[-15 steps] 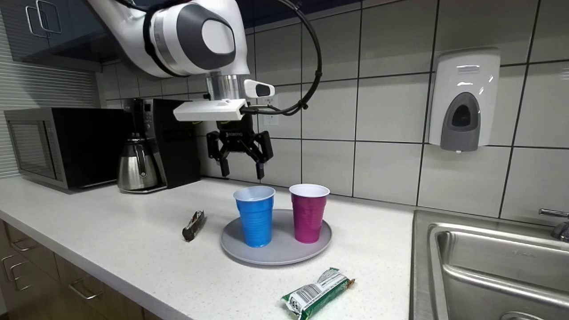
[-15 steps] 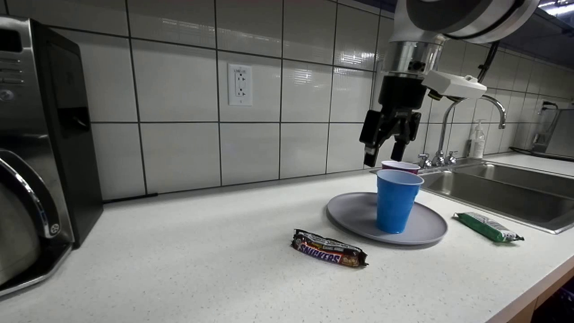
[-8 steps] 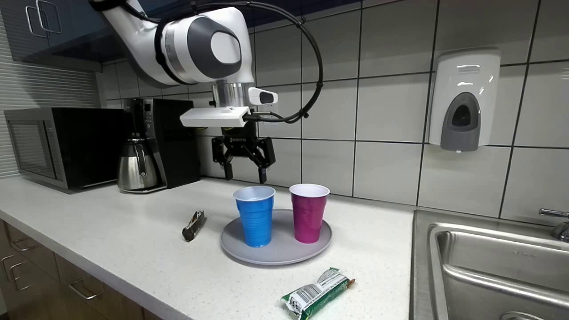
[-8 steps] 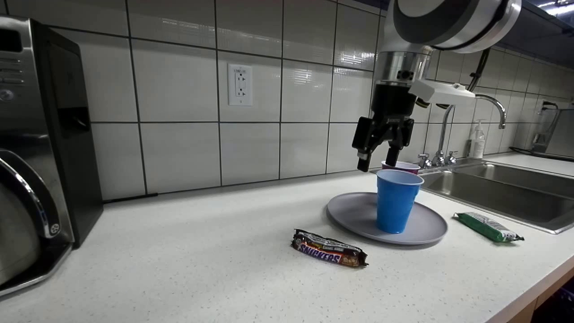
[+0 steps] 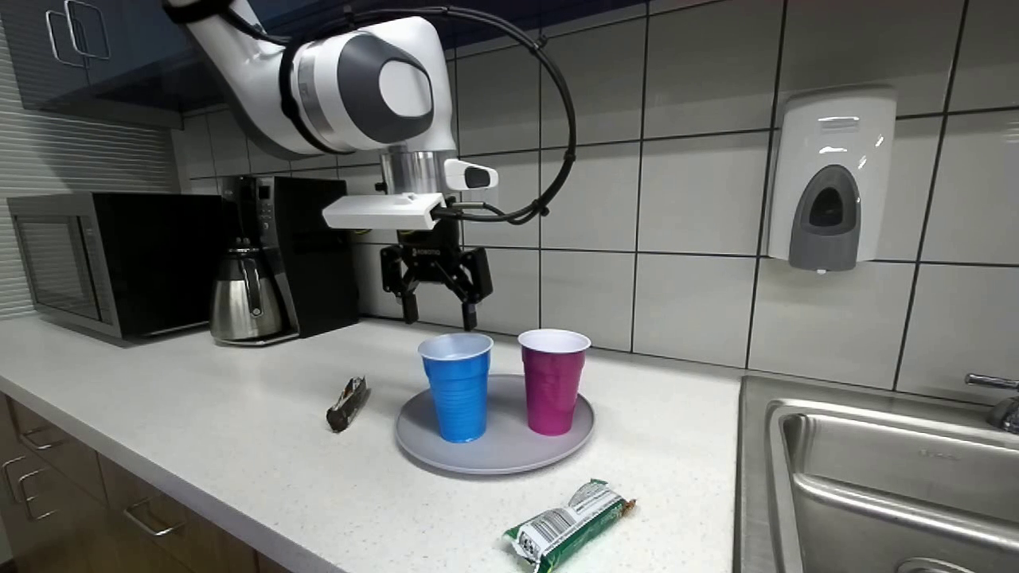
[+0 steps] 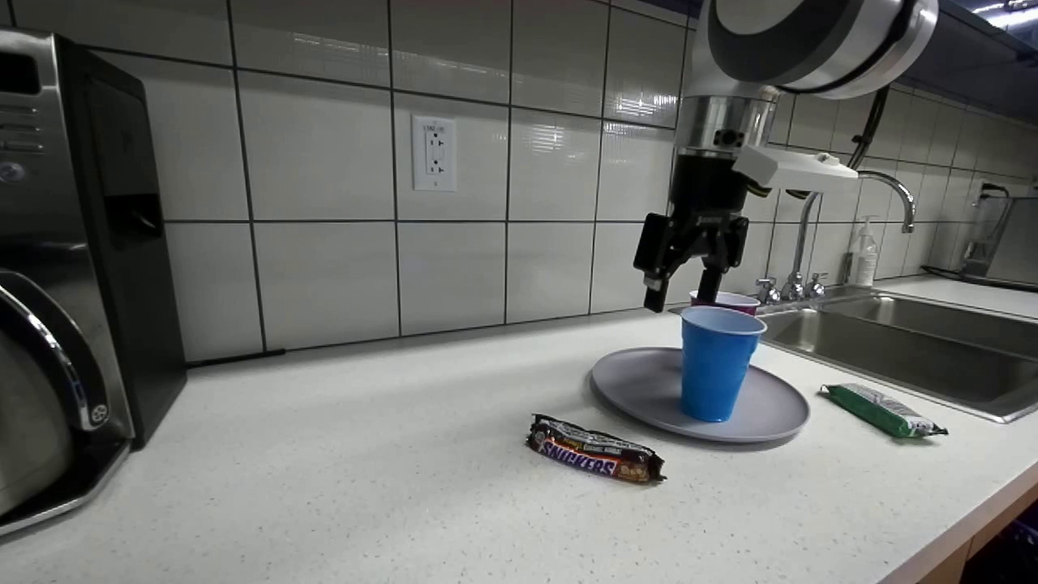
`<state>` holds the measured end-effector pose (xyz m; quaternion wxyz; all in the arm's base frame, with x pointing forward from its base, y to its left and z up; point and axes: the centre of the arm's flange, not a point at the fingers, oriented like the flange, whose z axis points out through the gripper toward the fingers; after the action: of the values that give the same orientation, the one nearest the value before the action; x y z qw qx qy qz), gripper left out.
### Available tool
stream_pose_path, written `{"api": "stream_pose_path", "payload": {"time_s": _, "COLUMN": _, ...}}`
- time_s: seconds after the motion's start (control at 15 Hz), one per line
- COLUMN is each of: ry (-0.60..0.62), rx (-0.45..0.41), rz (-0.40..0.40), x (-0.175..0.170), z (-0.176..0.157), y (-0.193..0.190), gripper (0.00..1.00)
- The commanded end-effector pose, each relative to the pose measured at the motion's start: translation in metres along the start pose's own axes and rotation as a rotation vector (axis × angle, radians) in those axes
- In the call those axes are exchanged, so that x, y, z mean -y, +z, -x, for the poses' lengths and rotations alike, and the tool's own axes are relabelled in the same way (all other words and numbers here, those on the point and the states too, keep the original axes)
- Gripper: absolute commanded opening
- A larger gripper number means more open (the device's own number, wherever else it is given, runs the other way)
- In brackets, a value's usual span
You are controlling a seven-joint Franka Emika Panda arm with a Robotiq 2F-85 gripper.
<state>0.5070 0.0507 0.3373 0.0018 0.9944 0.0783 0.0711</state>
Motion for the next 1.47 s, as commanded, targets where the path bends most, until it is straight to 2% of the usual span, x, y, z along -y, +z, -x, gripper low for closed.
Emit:
{"api": "stream_pose_path", "payload": {"time_s": 0.0, "ry": 0.018, "rx": 0.012, "rz": 0.014, "x": 0.004, "z": 0.005, "y": -0.006, "gripper": 1.0}}
{"api": "stream_pose_path", "payload": {"time_s": 1.4, "ry": 0.015, "rx": 0.038, "rz": 0.015, "x": 0.003, "z": 0.01, "y": 0.021, "gripper": 1.0}}
